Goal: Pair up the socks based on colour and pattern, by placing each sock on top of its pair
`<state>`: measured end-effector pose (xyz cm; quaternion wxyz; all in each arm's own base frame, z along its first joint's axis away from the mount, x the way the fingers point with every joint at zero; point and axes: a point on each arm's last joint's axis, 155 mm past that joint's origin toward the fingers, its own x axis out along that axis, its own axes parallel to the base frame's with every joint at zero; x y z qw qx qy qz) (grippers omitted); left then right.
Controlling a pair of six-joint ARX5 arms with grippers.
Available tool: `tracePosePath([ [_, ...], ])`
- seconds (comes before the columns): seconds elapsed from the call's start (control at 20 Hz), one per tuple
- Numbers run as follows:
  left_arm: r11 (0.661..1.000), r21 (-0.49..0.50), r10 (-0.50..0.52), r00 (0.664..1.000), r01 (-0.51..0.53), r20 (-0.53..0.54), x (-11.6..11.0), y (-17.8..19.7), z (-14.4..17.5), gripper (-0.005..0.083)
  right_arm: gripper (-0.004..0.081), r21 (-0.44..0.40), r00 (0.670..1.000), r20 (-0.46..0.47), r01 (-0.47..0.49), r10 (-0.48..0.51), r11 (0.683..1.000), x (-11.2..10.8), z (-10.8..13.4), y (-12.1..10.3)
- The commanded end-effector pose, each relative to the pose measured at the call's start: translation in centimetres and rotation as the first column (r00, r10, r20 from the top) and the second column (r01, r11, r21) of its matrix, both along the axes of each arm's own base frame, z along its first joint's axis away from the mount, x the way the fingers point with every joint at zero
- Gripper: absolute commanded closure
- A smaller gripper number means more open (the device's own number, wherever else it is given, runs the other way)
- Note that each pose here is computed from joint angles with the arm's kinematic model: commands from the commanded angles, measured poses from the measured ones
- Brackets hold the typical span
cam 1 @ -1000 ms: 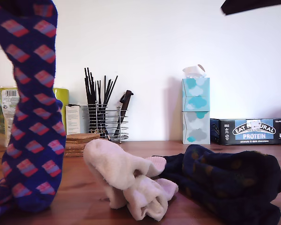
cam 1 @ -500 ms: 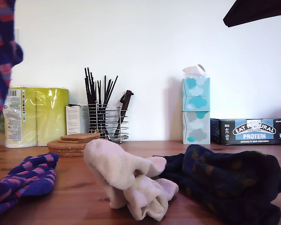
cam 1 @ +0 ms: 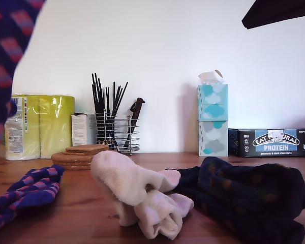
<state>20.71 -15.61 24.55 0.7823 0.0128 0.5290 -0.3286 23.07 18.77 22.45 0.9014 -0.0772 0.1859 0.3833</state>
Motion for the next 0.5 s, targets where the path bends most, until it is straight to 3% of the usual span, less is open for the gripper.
tracePosePath([
  [0.0, 1.0, 0.021, -0.002, 1.0, 0.002, -0.009, 0.8, 0.4, -1.1, 0.0797, 0.0784, 0.001, 1.0, 0.004, -0.012, 0.012, 1.0, -0.2, -0.2, 0.2],
  [0.2, 0.999, 0.043, 0.028, 1.0, -0.028, -0.007, 4.3, 1.2, -2.7, 0.0797, 0.0784, 0.001, 1.0, 0.004, -0.012, 0.012, 1.0, -0.2, -0.2, 0.2],
  [0.45, 0.991, 0.074, 0.118, 0.987, -0.111, -0.106, 8.5, 3.2, -6.8, 0.0797, 0.0784, 0.005, 1.0, 0.012, -0.012, 0.012, 1.0, -0.1, 0.0, 0.2],
])
